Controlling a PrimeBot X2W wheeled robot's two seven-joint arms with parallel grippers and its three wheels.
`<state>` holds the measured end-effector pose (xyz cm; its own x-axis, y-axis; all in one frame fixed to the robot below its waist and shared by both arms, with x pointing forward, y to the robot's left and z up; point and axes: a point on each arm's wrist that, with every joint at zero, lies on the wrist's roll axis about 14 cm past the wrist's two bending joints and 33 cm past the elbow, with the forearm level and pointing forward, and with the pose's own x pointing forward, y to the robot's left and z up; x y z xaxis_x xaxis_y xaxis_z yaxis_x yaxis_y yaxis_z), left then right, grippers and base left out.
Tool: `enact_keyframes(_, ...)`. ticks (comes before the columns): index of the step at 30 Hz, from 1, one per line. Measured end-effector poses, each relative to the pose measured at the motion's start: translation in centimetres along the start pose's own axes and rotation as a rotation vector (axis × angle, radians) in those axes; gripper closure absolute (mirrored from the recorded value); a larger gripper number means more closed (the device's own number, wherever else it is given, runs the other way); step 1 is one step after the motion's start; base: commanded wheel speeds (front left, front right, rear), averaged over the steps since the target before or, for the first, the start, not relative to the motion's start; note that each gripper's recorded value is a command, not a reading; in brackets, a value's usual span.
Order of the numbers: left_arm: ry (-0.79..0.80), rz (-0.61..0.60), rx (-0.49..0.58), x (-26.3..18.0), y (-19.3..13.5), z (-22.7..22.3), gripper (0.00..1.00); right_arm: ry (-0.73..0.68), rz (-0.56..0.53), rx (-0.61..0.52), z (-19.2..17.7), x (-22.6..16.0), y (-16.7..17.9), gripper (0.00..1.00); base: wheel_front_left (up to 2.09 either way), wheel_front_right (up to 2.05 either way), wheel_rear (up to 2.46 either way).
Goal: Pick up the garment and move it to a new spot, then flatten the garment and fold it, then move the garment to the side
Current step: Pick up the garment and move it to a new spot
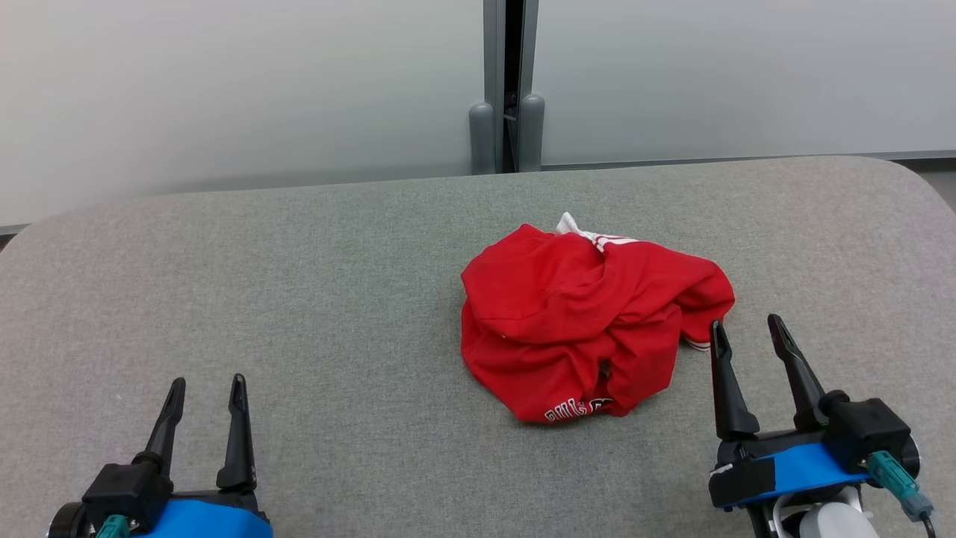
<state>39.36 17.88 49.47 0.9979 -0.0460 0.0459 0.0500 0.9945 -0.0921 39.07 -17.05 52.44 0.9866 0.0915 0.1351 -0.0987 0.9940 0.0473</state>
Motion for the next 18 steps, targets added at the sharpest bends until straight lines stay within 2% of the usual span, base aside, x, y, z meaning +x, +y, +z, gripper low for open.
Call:
enact_keyframes(9,0.016,-0.011,-0.019,0.4,-0.4,-0.6,0.0,0.011,0.004,0.002,-0.4,0.1,0.1,0.0,0.0,0.0,0.0)
enact_keyframes(13,0.002,-0.065,-0.053,2.1,-2.2,-0.1,0.0,0.019,0.006,0.004,-0.7,0.3,0.2,0.0,0.0,0.0,0.0)
enact_keyframes(18,-0.019,-0.193,-0.07,5.0,-6.5,0.9,0.0,0.026,-0.001,0.006,-1.0,0.5,-0.1,0.0,0.0,0.0,0.0)
